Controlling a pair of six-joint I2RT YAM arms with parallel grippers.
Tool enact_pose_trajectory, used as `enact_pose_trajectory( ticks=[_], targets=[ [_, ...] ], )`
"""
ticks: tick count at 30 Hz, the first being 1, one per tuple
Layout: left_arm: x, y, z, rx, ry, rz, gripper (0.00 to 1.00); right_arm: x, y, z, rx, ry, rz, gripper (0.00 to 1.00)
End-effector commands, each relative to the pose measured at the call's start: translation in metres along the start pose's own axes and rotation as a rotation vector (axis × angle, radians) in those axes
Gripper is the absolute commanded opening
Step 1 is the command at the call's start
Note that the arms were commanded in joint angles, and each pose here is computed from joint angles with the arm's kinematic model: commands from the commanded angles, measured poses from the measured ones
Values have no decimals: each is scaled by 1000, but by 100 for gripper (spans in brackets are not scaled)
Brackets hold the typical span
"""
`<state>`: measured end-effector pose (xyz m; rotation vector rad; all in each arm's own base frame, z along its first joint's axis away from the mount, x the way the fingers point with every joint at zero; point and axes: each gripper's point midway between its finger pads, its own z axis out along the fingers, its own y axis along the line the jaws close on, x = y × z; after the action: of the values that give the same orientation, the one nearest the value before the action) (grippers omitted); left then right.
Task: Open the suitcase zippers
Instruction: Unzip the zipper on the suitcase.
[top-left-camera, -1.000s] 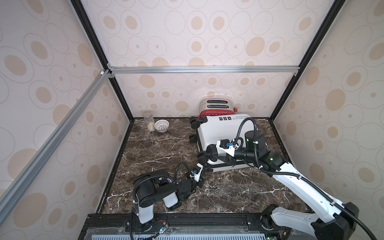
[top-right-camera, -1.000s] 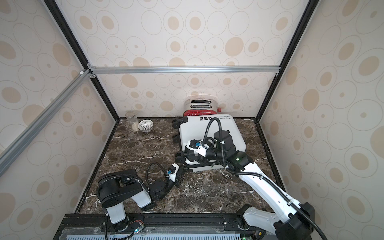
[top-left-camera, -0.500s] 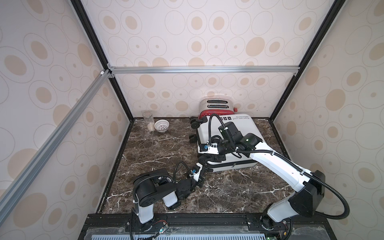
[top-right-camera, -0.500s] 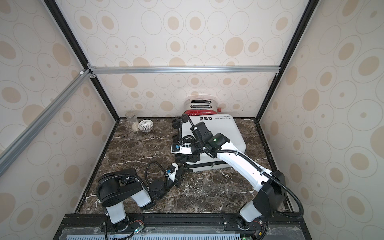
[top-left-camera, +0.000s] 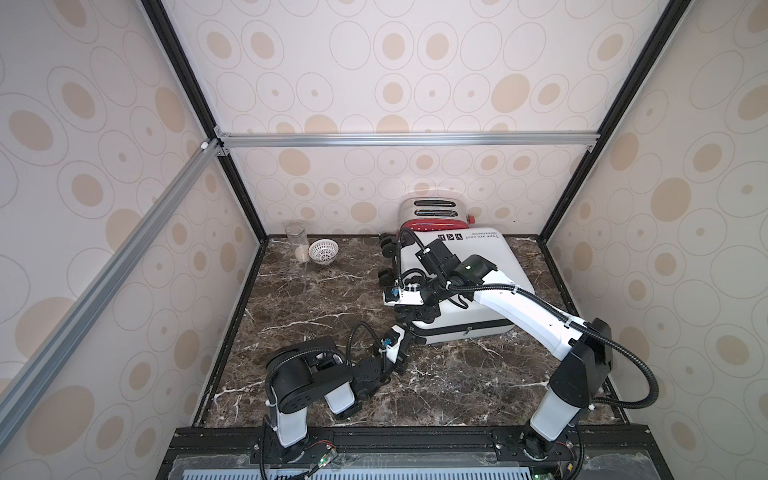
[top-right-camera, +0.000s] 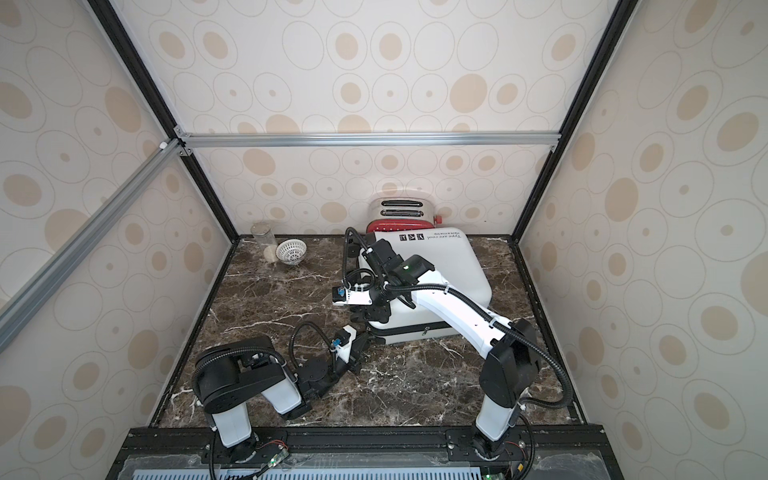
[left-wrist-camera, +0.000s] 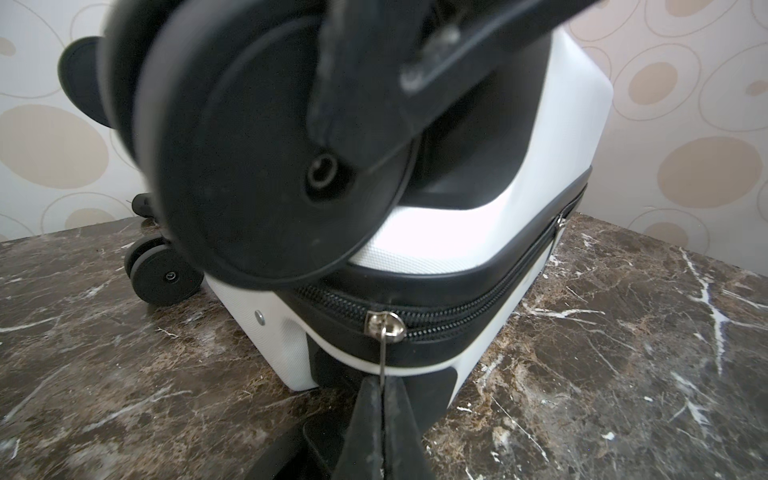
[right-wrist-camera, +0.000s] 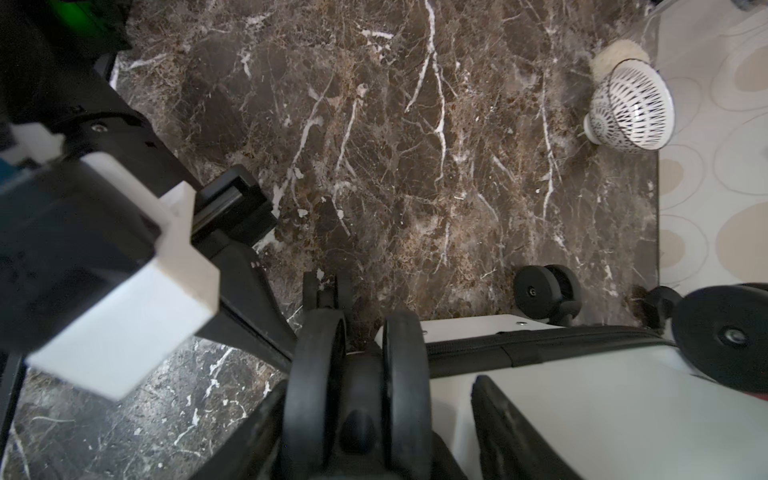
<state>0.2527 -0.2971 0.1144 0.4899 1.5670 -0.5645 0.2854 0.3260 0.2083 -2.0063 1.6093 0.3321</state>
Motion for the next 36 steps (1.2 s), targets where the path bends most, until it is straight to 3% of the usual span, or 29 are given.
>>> enact_pose_trajectory(
  ticks=[1,5,10,14,18,26,32,36],
  targets=[
    [-61,-2,-8,25,-237,-81,0,7,20,3,-115,42,1,66],
    [-61,1,-9,20,-237,-85,0,8,26,2,-172,61,16,54],
    [-63,7,-12,17,-239,-95,0,4,32,-10,-182,44,-16,25],
    [-67,15,-14,15,-248,-103,0,-4,42,-28,-180,-29,-61,17],
    [-70,19,-13,20,-257,-105,0,-13,58,-42,-204,-104,-83,12],
    [-68,38,-15,-21,-222,-82,0,4,90,-56,-271,-86,-59,8],
    [-64,62,1,-58,-155,-51,0,6,113,-78,-212,-144,-69,4],
    [-70,85,6,-68,-169,-85,0,7,124,-97,-164,-187,-69,3]
  ],
)
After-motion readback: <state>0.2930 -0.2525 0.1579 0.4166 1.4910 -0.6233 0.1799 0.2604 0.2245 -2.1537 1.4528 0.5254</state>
